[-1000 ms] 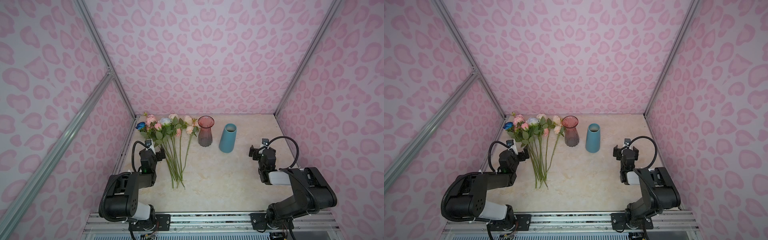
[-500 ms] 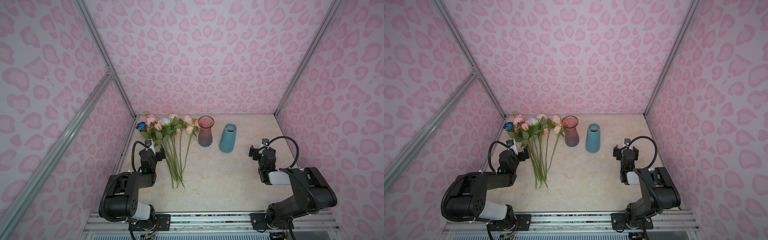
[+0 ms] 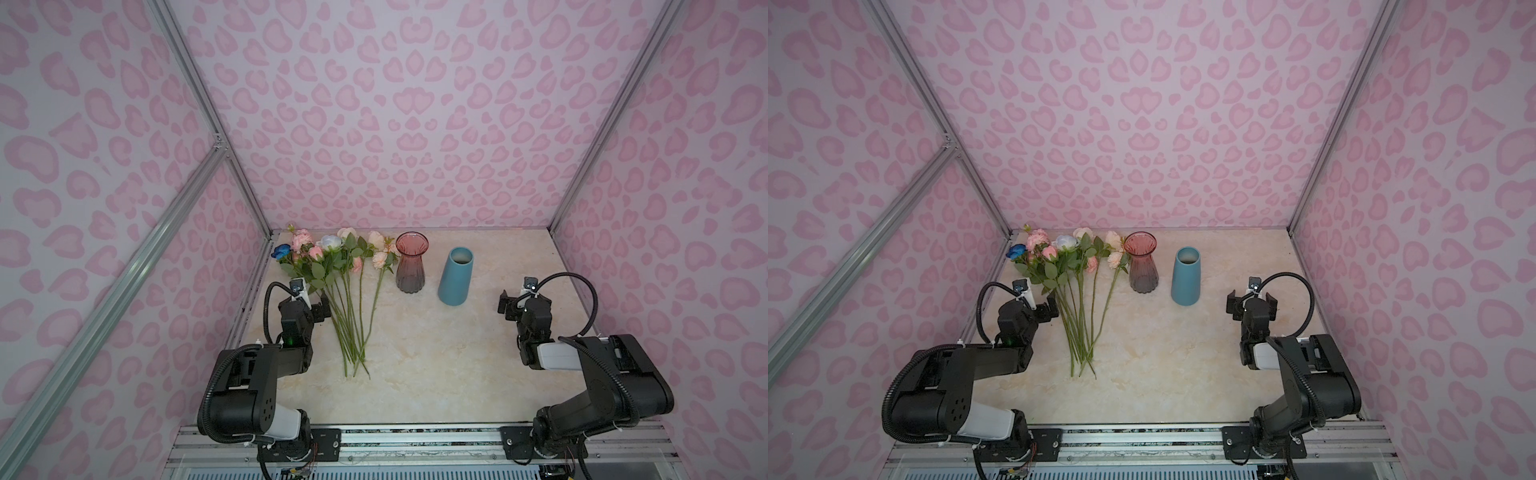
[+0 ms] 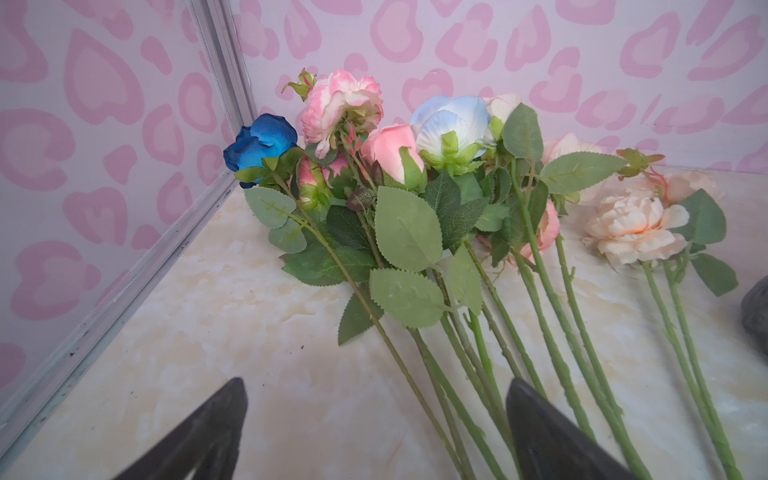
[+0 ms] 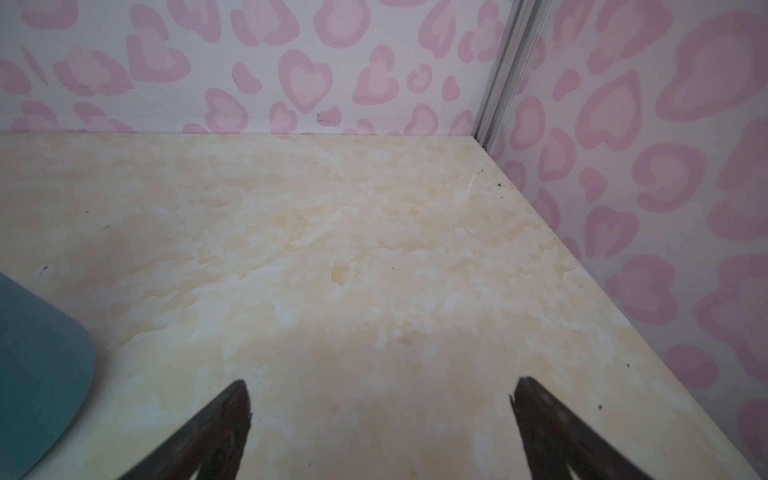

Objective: Arrange the flowers into the vase

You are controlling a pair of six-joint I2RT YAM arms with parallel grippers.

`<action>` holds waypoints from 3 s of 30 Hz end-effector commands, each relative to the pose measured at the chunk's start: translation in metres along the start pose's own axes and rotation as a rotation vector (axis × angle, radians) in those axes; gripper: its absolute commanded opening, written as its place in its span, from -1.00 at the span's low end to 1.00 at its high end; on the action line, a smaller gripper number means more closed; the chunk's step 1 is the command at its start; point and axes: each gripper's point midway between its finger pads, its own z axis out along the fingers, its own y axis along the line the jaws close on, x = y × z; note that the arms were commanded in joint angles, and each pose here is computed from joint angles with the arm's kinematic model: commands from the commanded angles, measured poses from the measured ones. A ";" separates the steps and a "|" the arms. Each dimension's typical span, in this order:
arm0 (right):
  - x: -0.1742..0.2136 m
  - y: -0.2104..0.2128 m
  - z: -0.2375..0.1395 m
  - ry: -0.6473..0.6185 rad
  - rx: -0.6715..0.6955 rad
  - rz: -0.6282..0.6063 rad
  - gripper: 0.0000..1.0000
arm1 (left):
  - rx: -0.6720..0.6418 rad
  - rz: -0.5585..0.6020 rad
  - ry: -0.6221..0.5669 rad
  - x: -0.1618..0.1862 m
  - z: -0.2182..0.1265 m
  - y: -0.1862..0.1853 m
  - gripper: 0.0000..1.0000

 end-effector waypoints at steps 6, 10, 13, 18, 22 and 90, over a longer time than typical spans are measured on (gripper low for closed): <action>-0.007 0.000 0.005 -0.010 -0.046 0.023 0.99 | -0.003 -0.002 -0.052 -0.014 0.001 0.000 0.96; -0.006 0.000 0.006 -0.008 -0.045 0.024 0.99 | -0.002 -0.002 -0.051 -0.013 0.001 0.000 0.96; -0.006 0.000 0.005 -0.009 -0.046 0.024 0.99 | -0.002 -0.002 -0.053 -0.014 0.000 0.000 0.96; -0.029 -0.022 0.001 -0.036 0.140 0.030 1.00 | -0.060 -0.026 -0.054 -0.023 -0.001 0.010 0.96; -0.063 -0.023 0.000 0.090 0.232 -0.020 1.00 | -0.045 -0.014 -0.048 -0.040 -0.008 0.007 0.96; -0.143 0.159 -0.029 0.876 -0.336 -0.047 -0.28 | 0.394 -0.464 0.427 -0.081 -0.160 -0.084 0.35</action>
